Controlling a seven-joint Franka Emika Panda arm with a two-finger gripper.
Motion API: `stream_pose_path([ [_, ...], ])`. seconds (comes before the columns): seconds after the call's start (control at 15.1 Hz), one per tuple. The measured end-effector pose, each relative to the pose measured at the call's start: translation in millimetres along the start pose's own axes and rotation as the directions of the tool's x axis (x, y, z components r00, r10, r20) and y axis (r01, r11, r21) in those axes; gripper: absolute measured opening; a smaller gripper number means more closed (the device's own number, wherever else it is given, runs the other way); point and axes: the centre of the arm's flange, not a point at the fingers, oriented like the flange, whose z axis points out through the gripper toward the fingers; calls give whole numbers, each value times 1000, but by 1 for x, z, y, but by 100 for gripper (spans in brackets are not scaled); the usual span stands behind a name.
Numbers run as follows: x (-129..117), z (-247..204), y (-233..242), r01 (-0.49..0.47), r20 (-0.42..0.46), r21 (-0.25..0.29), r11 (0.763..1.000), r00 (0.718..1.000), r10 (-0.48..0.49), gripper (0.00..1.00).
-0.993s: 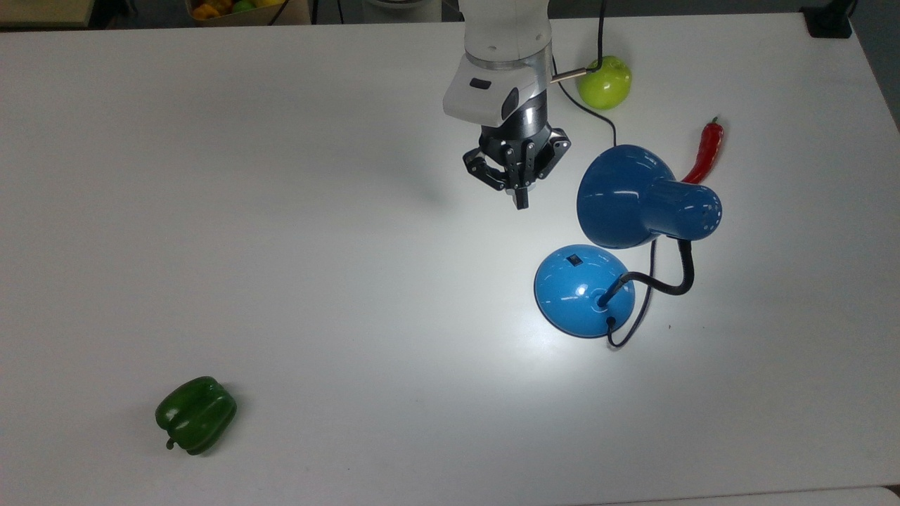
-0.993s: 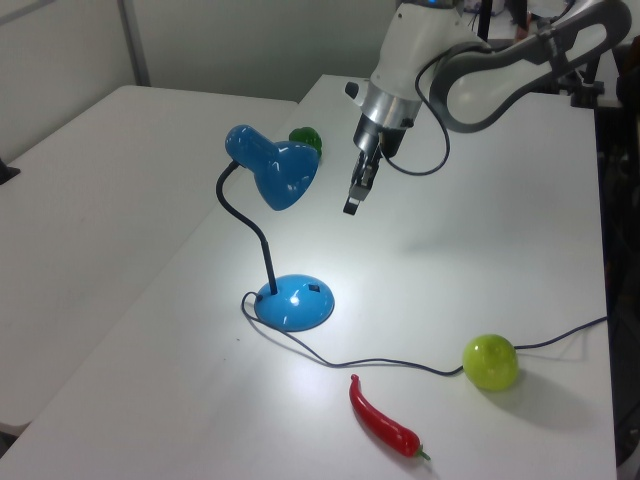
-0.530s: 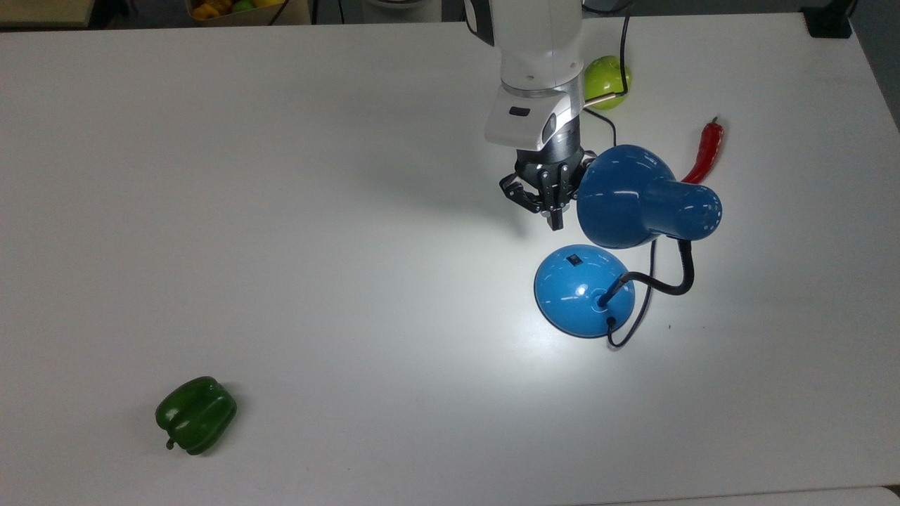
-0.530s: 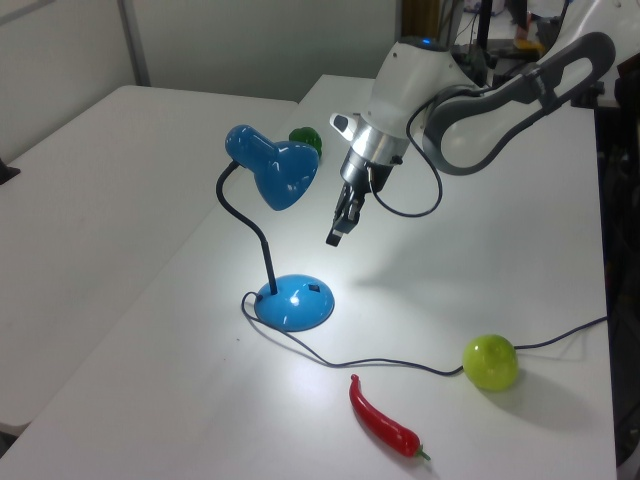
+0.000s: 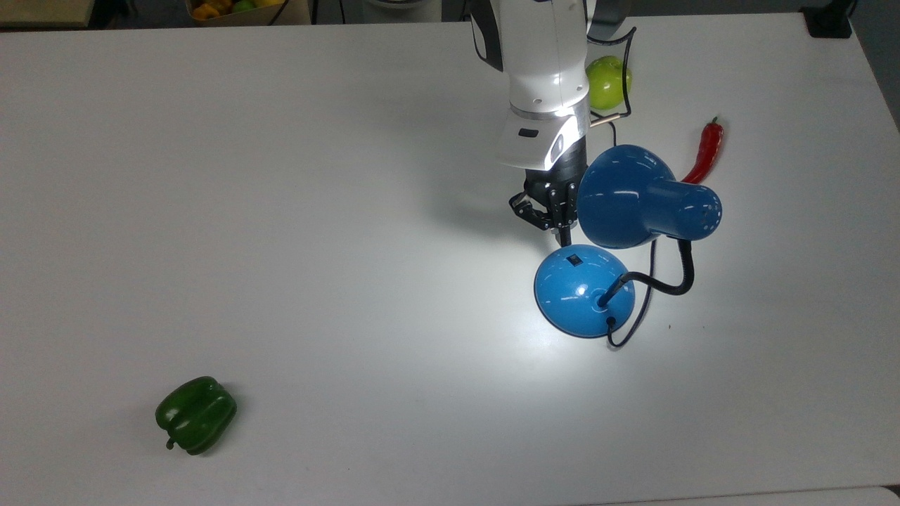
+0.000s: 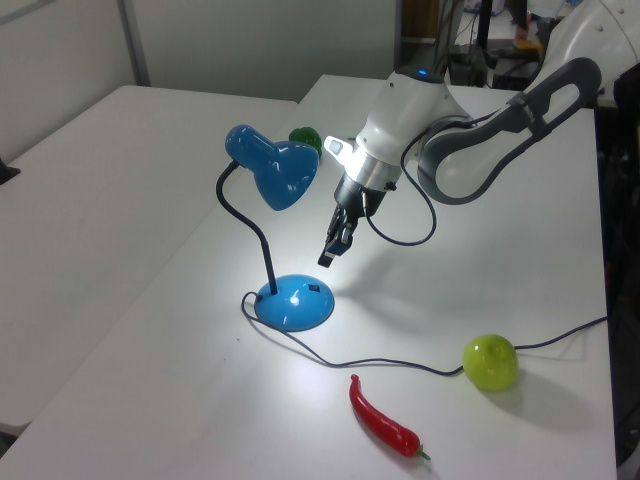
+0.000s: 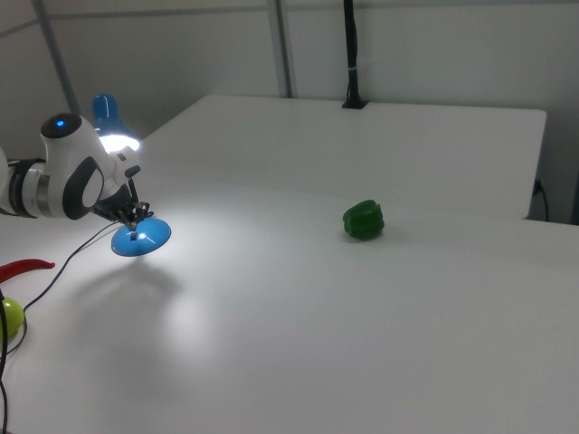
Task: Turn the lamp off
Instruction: 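Lower the gripper onto the switch on the blue lamp base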
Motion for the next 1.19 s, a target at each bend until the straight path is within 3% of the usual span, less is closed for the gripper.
stream_pose_path([
  [1.19, -11, 33, -13, 22, -3, 8, 1000, 1000, -22, 1],
])
